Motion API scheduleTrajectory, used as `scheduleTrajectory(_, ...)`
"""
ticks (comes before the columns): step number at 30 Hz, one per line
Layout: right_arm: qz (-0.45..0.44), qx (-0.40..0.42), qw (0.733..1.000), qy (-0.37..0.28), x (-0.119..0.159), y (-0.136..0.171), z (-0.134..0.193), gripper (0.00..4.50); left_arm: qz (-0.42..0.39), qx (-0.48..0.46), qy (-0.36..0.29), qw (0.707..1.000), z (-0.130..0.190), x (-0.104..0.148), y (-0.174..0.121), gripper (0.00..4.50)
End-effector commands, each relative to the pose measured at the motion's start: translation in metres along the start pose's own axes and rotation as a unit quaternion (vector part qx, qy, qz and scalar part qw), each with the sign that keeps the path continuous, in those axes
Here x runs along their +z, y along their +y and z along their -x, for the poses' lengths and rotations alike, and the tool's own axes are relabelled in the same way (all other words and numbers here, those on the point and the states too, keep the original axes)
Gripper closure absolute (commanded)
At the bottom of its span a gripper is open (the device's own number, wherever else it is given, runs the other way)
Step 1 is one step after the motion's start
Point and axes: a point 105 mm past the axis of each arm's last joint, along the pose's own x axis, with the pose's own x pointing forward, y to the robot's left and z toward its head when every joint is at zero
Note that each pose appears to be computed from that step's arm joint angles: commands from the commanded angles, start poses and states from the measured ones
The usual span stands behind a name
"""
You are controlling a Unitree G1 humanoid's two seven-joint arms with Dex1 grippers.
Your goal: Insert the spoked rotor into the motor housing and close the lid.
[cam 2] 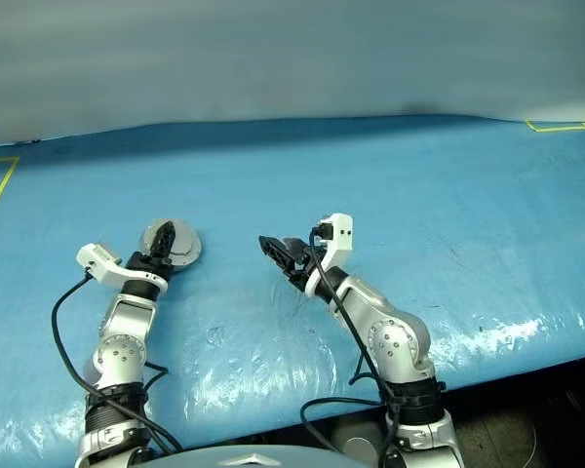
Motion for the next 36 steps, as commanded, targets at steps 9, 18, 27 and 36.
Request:
scheduleTrajectory(9,0.038,0.007,0.999,-0.010,0.000,0.008,-0.002,1.24,-0.099,0.135,-0.035,0.985,0.011,0.043,0.057,0.03)
scheduleTrajectory(18,0.129,-0.032,0.991,-0.014,0.004,-0.005,0.003,1.24,-0.211,0.022,-0.069,0.975,0.021,0.073,0.017,0.03)
scheduleTrajectory(27,0.331,-0.193,0.922,-0.054,0.019,-0.050,0.026,1.24,-0.342,-0.124,-0.044,0.931,0.038,0.021,-0.064,0.03)
scheduleTrajectory(36,0.405,-0.299,0.862,-0.063,0.011,-0.071,0.059,1.24,-0.360,-0.060,0.005,0.931,0.065,-0.033,-0.045,0.03)
